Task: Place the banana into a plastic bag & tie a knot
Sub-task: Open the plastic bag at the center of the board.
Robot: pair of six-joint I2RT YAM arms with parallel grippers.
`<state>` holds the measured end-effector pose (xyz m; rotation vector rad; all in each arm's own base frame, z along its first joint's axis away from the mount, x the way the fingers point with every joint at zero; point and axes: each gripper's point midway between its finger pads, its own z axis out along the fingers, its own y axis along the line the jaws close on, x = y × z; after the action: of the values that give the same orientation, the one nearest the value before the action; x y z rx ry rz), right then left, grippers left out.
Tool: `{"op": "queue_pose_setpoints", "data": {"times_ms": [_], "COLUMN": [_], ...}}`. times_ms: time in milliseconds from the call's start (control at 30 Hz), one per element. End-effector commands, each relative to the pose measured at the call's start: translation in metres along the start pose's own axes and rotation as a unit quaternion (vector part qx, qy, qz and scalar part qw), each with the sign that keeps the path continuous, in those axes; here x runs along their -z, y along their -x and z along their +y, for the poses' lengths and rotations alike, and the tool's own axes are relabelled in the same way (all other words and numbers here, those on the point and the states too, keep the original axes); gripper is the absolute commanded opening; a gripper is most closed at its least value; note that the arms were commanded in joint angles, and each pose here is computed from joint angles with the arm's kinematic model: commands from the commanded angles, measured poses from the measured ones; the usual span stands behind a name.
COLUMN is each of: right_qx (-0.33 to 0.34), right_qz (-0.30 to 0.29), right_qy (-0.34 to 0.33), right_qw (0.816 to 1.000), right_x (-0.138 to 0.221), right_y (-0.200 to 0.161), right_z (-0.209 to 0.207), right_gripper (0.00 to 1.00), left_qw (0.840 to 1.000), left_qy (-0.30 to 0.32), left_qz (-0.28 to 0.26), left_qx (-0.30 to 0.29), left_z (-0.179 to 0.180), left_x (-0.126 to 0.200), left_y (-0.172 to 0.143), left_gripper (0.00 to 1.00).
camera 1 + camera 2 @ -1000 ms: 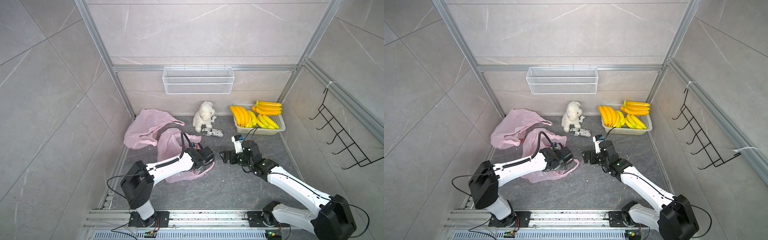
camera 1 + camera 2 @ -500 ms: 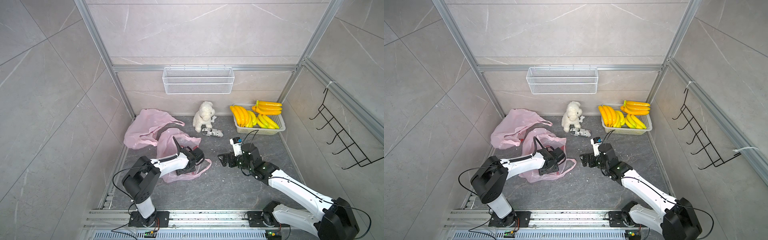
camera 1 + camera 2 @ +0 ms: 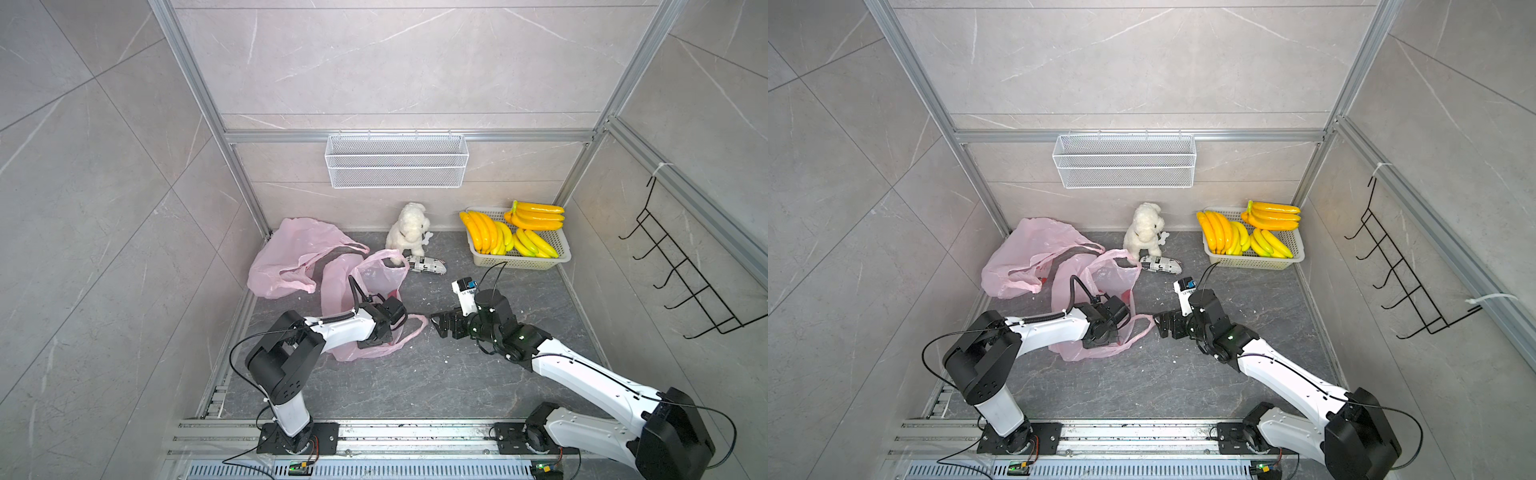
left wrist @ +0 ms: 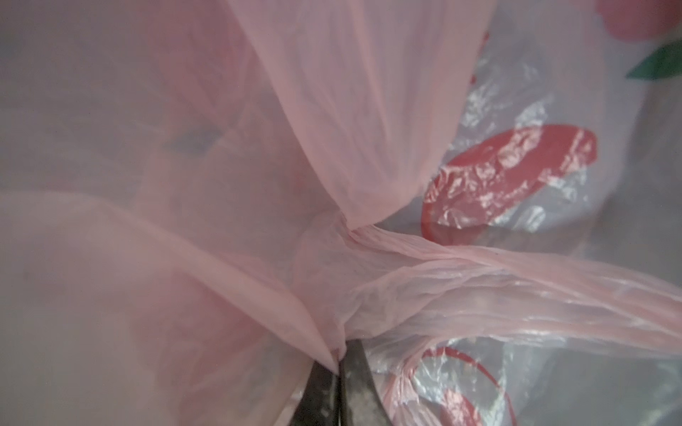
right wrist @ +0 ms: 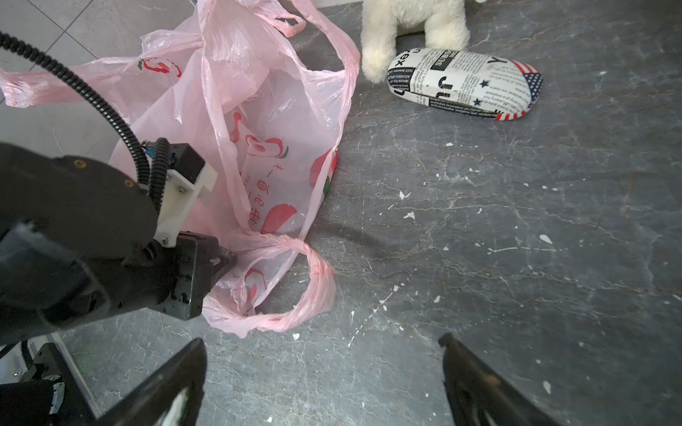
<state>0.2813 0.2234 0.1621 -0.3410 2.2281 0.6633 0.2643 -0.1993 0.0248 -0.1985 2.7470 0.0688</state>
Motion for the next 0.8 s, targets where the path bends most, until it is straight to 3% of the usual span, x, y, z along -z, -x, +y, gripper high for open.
{"op": "queue_pose_setpoints", "data": {"times_ms": [0,100,300,600,767], "right_qx": [-0.024,-0.056,-0.121,-0.186,-0.198], "right_qz": [-0.009,-0.006,0.020,0.068,0.076], "right_qy": [0.014,0.038,0.042,0.029,0.027], "right_qw": [1.000,0.998,0.992,0.980,0.977], "right_x": [-0.004,-0.011,-0.035,-0.080,-0.099], "right_y": [0.012,0.011,-0.005,-0.048,-0.058], "right_z": [0.009,0.016,0.016,0.002,-0.001], "right_gripper": [1.00,0.99,0.95,0.86,0.80], "left_qw": [0.992,0.975,0.938,0.900,0.893], "left_qy": [-0.064,-0.127,-0.214,-0.264,-0.278], "left_qz": [-0.092,-0.160,-0.243,-0.294,-0.301], "left_qx": [-0.057,-0.088,-0.123,-0.183,-0.186], "left_z": [-0.027,-0.044,-0.064,-0.088,-0.085], "left_x": [0.044,0.073,0.105,0.130,0.135], "left_y": [0.014,0.012,-0.004,-0.031,-0.041], "left_gripper": [0.00,0.00,0.00,0.00,0.00]}}
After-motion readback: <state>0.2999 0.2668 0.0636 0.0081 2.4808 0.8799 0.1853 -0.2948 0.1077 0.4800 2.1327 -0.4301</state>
